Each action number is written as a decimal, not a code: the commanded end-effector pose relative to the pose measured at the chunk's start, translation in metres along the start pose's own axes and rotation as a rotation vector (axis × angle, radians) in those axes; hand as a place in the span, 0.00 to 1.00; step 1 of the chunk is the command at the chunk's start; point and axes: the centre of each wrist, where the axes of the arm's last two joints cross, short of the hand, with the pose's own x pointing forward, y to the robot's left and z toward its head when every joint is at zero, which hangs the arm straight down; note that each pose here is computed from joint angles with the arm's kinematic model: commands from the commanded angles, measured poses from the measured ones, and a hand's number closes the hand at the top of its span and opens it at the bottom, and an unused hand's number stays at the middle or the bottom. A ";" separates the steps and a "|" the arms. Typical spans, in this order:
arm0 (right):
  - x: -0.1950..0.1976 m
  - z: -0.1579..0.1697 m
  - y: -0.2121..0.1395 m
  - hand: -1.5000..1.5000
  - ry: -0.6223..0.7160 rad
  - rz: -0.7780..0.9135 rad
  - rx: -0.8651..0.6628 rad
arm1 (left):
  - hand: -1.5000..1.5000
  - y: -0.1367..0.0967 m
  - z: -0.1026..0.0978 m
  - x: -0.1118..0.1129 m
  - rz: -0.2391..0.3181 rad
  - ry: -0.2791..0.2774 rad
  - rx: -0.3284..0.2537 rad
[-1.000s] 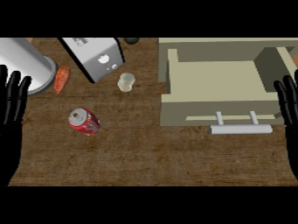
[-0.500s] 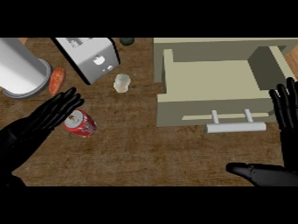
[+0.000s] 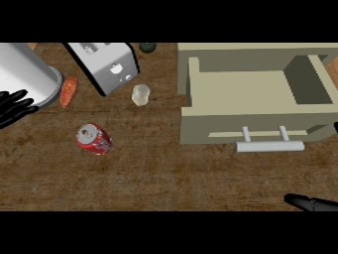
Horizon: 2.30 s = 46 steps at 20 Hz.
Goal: Pick up the can, place it into the drawer and close the drawer
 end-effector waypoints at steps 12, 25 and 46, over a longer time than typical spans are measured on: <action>0.004 0.032 -0.056 0.00 0.013 0.002 0.004 | 0.00 0.060 0.024 0.007 0.168 0.094 0.035; 0.015 0.061 -0.099 0.00 0.008 -0.013 -0.005 | 0.00 0.050 -0.016 -0.004 0.321 0.146 -0.025; 0.010 0.058 -0.115 0.00 0.010 -0.009 -0.006 | 0.00 -0.005 -0.066 -0.114 0.281 0.252 0.048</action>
